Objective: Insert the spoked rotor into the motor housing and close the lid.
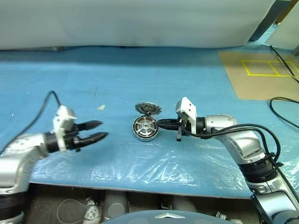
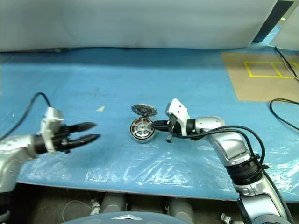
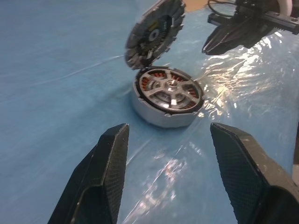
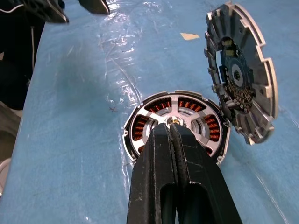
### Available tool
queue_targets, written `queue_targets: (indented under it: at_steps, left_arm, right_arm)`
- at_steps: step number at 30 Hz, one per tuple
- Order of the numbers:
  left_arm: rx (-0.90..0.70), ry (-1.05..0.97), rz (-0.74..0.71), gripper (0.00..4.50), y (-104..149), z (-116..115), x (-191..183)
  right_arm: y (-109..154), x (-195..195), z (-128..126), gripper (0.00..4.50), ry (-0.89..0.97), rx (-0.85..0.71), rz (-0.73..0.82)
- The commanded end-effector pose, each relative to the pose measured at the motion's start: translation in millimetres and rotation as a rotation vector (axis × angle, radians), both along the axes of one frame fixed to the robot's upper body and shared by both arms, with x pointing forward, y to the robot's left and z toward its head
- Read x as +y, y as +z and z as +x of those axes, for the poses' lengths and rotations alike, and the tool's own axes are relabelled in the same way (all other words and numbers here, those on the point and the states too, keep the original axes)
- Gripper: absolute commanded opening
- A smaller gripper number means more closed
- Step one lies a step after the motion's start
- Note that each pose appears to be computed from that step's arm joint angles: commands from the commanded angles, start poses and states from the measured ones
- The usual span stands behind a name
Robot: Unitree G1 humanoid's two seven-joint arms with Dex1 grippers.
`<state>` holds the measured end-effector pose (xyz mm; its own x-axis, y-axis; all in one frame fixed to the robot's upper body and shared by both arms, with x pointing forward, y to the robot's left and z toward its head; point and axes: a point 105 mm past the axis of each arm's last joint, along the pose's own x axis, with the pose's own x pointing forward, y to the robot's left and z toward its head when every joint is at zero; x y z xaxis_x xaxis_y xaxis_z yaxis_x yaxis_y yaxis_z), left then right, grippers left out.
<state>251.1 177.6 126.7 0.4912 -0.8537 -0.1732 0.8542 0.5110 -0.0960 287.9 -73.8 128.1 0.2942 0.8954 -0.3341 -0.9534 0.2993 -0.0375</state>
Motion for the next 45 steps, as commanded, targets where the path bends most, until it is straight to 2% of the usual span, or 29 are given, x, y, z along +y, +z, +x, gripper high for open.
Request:
queue_targets:
  at_steps: [1, 5, 10, 14, 21, 26, 31, 38, 45]
  left_arm:
    - [-0.096, -0.003, -0.033, 2.91, 9, 14, -23]
    - [-0.104, -0.034, -0.051, 2.91, 9, 23, -33]
    - [-0.094, -0.015, -0.012, 2.91, 1, 31, -21]
    - [-0.100, -0.007, 0.011, 2.91, -5, 34, -19]
    - [-0.126, 0.023, -0.025, 2.91, -9, 50, -29]
    - [-0.142, 0.027, -0.020, 2.91, -13, 63, -32]
    - [-0.157, 0.031, -0.031, 2.91, -11, 75, -34]
    - [-0.194, 0.061, -0.038, 2.91, -3, 91, -32]
    - [-0.175, 0.062, -0.074, 2.91, 3, 105, -36]
  right_arm:
    - [-6, 5, 2, 0.00, 0.037, 0.027, 0.006]
    - [-26, 6, 9, 0.00, 0.037, 0.062, -0.010]
    - [-36, 16, 17, 0.00, 0.039, 0.033, 0.015]
    - [-30, 27, 23, 0.00, 0.041, 0.004, 0.069]
    - [-31, 42, 24, 0.00, 0.098, -0.011, 0.071]
    - [-15, 58, 30, 0.00, 0.142, -0.043, 0.111]
    - [-10, 67, 27, 0.00, 0.190, -0.041, 0.115]
    - [-41, 67, 33, 0.00, 0.121, -0.022, 0.038]
    - [-56, 51, 30, 0.00, 0.100, 0.020, -0.010]
